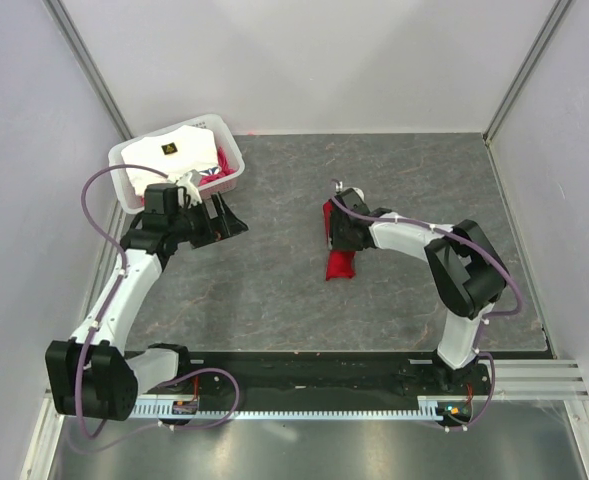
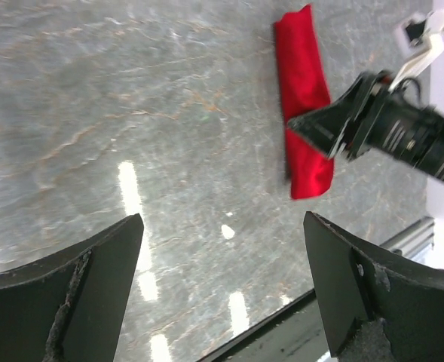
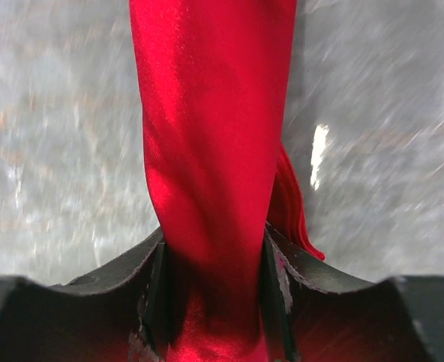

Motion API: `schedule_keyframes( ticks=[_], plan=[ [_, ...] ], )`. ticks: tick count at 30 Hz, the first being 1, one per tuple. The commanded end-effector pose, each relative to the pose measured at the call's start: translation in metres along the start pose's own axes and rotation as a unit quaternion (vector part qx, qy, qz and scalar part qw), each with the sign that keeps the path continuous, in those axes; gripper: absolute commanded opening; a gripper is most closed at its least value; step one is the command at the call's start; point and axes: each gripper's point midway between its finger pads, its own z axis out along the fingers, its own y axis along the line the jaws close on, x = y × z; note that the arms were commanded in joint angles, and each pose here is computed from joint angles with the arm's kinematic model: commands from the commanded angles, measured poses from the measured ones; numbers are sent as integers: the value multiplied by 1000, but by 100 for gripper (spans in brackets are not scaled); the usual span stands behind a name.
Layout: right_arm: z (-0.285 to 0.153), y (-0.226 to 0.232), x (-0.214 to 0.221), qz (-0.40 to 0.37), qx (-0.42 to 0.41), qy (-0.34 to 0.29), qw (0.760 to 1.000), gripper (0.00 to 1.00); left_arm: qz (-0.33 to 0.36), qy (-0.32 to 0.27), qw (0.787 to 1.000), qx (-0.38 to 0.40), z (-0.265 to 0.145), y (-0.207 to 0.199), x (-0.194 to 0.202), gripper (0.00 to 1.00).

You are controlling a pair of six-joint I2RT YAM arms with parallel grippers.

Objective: Fold the napkin, place the utensils inside, and roll it up
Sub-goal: Roll the napkin with the utensil

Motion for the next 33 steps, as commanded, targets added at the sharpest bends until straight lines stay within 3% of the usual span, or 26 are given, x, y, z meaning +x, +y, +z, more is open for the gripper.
schedule_keyframes(
  ticks=[1, 5, 10, 15, 17, 22, 28, 33],
  plan=[
    [20, -37, 32, -14, 59, 69, 996, 53, 42, -4, 999, 9, -12, 4, -3, 94],
    [15, -28, 22, -18, 38, 61, 997, 71, 39, -4, 999, 4, -12, 12, 0, 95],
    [4, -20, -2, -7, 8, 32, 999, 74, 34, -5, 999, 5, -11, 13, 0, 95],
    [7, -16, -5, -2, -16, 37, 999, 64, 28, -5, 1000, -1, -11, 16, 2, 95],
    [13, -14, -1, 1, -27, 46, 999, 54, 25, -4, 1000, 2, -10, 16, 3, 95],
    [16, 12, 17, 18, -118, 73, 990, 42, -13, 8, 999, 33, -5, 9, 16, 95],
    [12, 54, 42, 11, -263, 120, 957, 38, -90, -10, 994, 57, 15, 14, 26, 94],
    [6, 67, 69, -22, -339, 167, 926, 38, -108, -33, 992, 48, 34, 29, 29, 94]
  ],
)
